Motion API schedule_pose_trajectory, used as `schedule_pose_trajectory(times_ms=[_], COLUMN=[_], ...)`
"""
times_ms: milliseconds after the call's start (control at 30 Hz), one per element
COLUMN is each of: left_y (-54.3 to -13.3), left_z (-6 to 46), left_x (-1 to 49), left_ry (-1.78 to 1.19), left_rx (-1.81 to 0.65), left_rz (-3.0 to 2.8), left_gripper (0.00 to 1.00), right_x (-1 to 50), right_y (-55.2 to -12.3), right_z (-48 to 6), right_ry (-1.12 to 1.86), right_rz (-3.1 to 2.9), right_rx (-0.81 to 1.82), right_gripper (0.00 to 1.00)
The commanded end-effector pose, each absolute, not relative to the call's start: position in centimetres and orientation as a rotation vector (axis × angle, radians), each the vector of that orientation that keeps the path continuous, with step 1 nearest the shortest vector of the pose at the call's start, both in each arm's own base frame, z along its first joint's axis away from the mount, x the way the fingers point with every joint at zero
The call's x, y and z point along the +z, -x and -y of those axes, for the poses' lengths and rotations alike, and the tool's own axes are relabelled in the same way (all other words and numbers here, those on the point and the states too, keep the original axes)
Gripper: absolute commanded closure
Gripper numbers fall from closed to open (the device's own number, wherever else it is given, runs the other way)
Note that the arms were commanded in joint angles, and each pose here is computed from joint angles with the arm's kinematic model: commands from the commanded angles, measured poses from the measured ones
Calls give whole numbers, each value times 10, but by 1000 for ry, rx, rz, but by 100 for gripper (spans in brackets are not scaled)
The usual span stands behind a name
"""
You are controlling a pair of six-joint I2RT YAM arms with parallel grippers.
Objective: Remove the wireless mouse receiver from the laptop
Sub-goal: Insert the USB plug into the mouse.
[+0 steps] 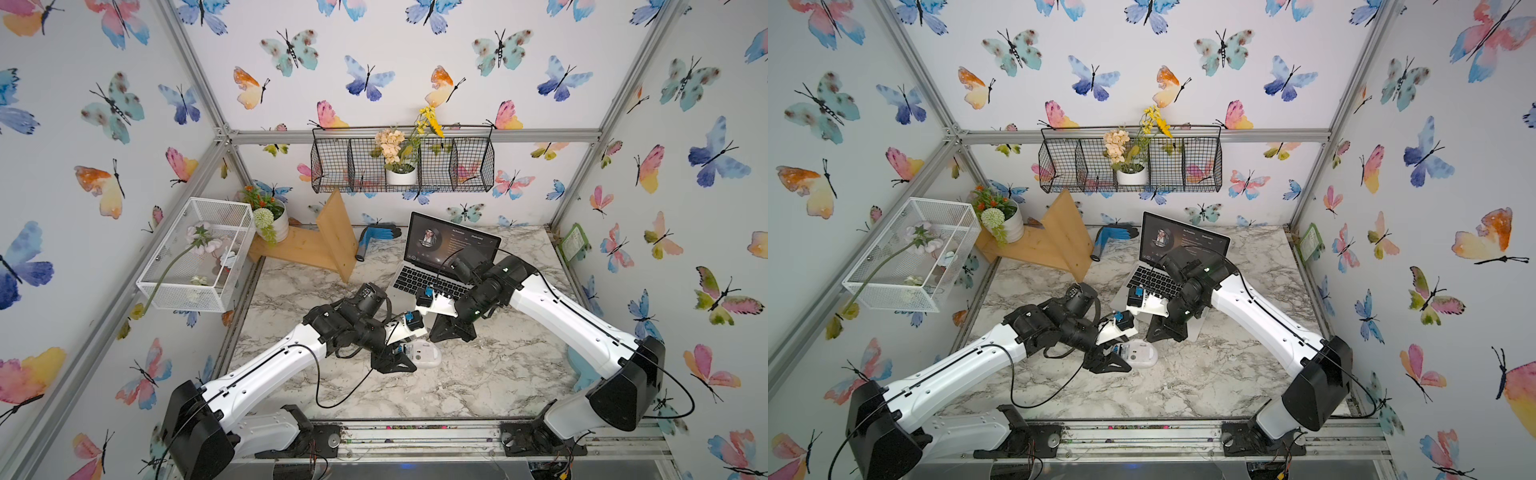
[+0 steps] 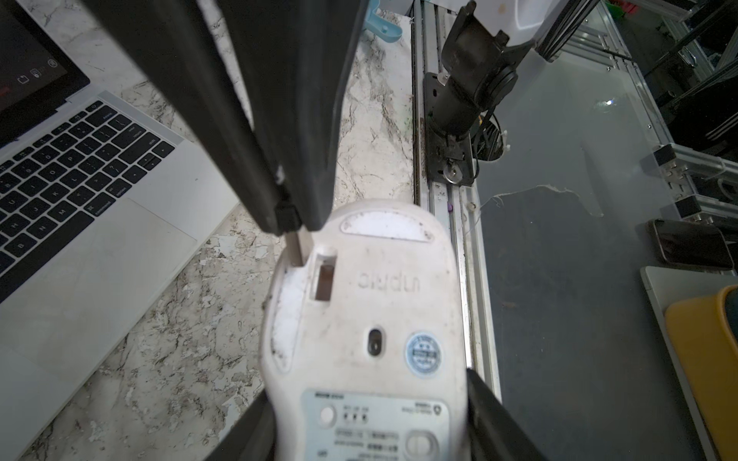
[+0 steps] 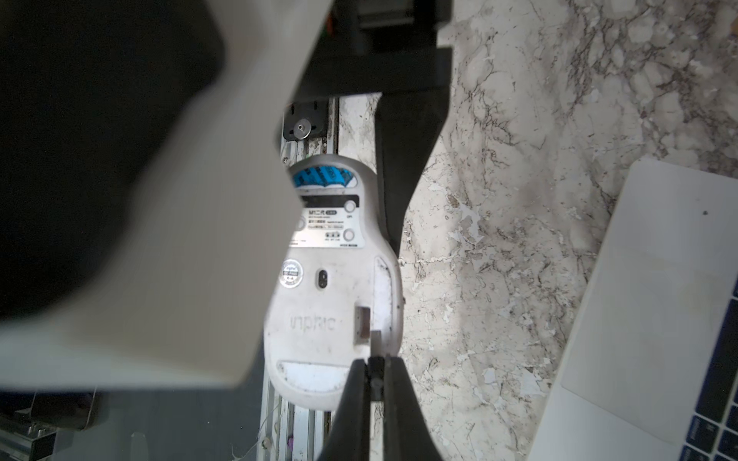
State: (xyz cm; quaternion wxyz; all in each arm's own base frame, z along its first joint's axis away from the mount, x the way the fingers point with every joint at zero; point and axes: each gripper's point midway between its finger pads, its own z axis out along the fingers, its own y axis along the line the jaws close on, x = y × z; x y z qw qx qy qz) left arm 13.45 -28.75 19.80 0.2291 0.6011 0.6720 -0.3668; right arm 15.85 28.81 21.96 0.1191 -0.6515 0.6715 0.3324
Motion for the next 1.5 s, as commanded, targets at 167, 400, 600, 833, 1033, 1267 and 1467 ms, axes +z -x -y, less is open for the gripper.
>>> schedule_pose_trajectory(times_ms=[167,400,600,833,1033,1267,1467], left_y=[-146,-151,-153,-152,-153,-156,-158], left_z=[293,291,291,293,296,299,294], left_x=[209,216,219,223,223,221,234], left_ry=[-1642,-1603,-1598,-1624,-1639,-1638,-1583], left_rx=[-951,-903,-888,-897,-908,-921,-948], left_rz=[-1774,-1730,-1707,-1665,-1658,-1650,-1593], left_gripper=[89,92,94,100,100,100,100], right_x=[201,192,184,170,168,176,175], right_y=[-141,-133,-135,-139,-138,-137,-135], right_z=[-293,-292,-289,-288,-294,-303,-301], right_ry=[1929,1928,1932,1936,1962,1997,2018], right_rz=[-1918,-1910,-1944,-2029,-2036,-1984,-1954], right_rx=[1127,1188,1153,1124,1133,1154,1153], right_gripper=[98,98,98,98,98,98,98])
